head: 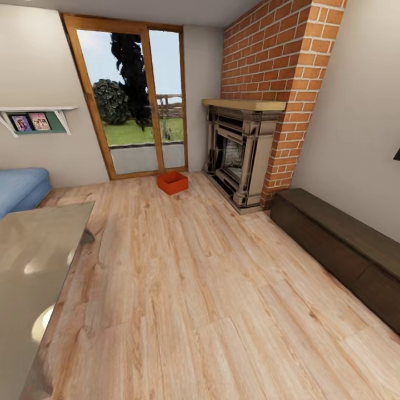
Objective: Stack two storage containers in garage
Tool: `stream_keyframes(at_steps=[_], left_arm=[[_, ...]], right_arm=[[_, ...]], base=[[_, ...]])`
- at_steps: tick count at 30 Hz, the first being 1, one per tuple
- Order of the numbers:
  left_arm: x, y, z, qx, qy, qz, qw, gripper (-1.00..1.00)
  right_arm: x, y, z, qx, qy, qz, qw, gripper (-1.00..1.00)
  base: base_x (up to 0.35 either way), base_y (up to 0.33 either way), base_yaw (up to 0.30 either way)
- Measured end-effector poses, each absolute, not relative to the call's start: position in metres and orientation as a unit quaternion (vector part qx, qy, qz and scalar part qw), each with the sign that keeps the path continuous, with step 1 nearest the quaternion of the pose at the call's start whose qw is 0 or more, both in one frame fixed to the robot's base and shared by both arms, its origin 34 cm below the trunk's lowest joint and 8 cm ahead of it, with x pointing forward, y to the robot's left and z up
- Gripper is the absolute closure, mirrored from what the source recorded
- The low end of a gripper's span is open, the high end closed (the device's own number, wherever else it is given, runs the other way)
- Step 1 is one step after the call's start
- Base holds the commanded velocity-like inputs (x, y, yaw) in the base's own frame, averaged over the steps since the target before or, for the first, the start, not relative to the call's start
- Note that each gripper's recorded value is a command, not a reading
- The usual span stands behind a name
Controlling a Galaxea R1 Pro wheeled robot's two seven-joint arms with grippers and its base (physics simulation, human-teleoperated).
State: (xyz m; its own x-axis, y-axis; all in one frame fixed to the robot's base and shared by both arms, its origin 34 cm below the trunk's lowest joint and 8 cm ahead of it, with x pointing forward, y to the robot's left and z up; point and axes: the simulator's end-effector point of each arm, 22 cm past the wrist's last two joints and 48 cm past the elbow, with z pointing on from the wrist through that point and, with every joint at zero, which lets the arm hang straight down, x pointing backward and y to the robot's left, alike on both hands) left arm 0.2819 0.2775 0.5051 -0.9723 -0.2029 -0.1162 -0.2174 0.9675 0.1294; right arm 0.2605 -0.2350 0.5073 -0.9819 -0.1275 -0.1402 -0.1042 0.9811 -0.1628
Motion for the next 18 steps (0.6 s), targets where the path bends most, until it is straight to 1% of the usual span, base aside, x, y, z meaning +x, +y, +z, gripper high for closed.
stream_keyframes(at_steps=[5,18], left_arm=[[0.2817,0.2775,0.5051,-0.106,0.991,0.071,0.05,-1.0],[0.2802,0.2782,0.5049,-0.106,0.991,0.071,0.048,-1.0]], right_arm=[[0.2605,-0.2349,0.5073,-0.058,0.992,-0.078,0.075,-1.0],[0.2605,-0.2349,0.5073,-0.058,0.992,-0.077,0.075,-1.0]], base=[[0.322,-0.06,0.0],[0.323,-0.003,0.0]])
